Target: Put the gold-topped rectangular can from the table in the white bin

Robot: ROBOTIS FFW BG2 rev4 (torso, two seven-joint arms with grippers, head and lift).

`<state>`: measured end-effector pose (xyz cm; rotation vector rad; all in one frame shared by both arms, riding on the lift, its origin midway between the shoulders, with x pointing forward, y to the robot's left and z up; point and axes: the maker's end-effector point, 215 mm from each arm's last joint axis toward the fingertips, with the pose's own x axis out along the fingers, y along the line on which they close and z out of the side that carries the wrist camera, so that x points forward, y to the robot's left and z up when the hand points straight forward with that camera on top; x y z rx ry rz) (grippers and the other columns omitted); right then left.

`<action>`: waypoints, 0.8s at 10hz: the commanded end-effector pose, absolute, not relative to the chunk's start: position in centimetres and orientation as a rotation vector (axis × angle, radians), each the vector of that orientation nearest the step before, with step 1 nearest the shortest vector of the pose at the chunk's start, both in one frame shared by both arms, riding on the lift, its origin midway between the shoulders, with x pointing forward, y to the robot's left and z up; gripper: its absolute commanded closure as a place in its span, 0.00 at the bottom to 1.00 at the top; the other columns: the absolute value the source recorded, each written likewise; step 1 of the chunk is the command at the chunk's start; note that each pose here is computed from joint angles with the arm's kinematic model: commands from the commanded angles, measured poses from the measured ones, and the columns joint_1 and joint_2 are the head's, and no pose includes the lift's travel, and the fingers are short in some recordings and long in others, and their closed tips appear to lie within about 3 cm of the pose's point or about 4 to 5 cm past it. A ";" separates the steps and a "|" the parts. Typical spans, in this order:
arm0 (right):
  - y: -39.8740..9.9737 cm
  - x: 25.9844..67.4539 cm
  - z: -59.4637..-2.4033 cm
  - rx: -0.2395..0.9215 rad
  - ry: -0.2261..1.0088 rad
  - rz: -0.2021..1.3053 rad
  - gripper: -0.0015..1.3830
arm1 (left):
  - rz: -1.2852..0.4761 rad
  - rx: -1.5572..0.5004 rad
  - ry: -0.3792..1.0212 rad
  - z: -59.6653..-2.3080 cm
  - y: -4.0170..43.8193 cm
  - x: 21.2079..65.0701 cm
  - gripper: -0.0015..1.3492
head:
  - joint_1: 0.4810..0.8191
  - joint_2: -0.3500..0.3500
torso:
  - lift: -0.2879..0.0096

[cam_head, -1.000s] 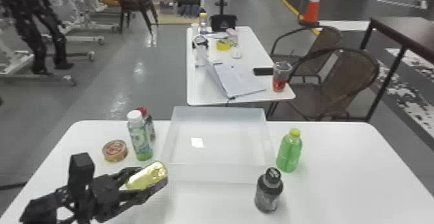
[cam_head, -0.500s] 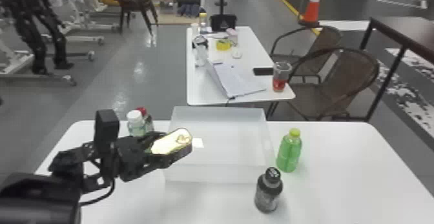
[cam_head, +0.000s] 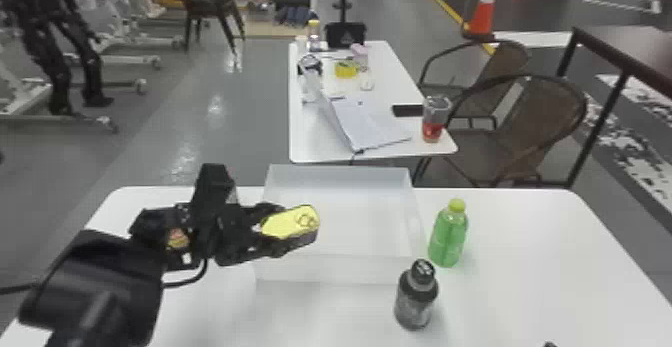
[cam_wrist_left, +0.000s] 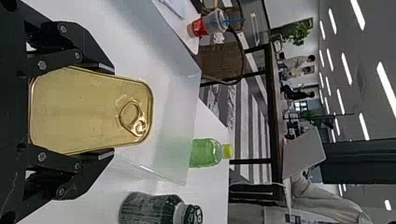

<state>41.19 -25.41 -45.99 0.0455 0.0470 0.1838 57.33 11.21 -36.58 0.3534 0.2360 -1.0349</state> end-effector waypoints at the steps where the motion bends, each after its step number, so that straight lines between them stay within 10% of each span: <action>1: -25.4 41.4 -46.0 0.047 0.045 0.183 0.31 | -1.038 0.388 0.231 -36.8 10.5 59.3 0.83 | 0.20 0.50 | 0.63; 5: -25.1 42.1 -45.7 0.047 0.036 0.199 0.32 | -1.030 0.404 0.261 -38.4 10.3 61.6 0.81 | 0.20 0.50 | 0.63; 8: -25.1 42.1 -45.8 0.047 0.039 0.199 0.31 | -1.018 0.401 0.268 -39.0 10.7 61.7 0.07 | 0.20 0.50 | 0.63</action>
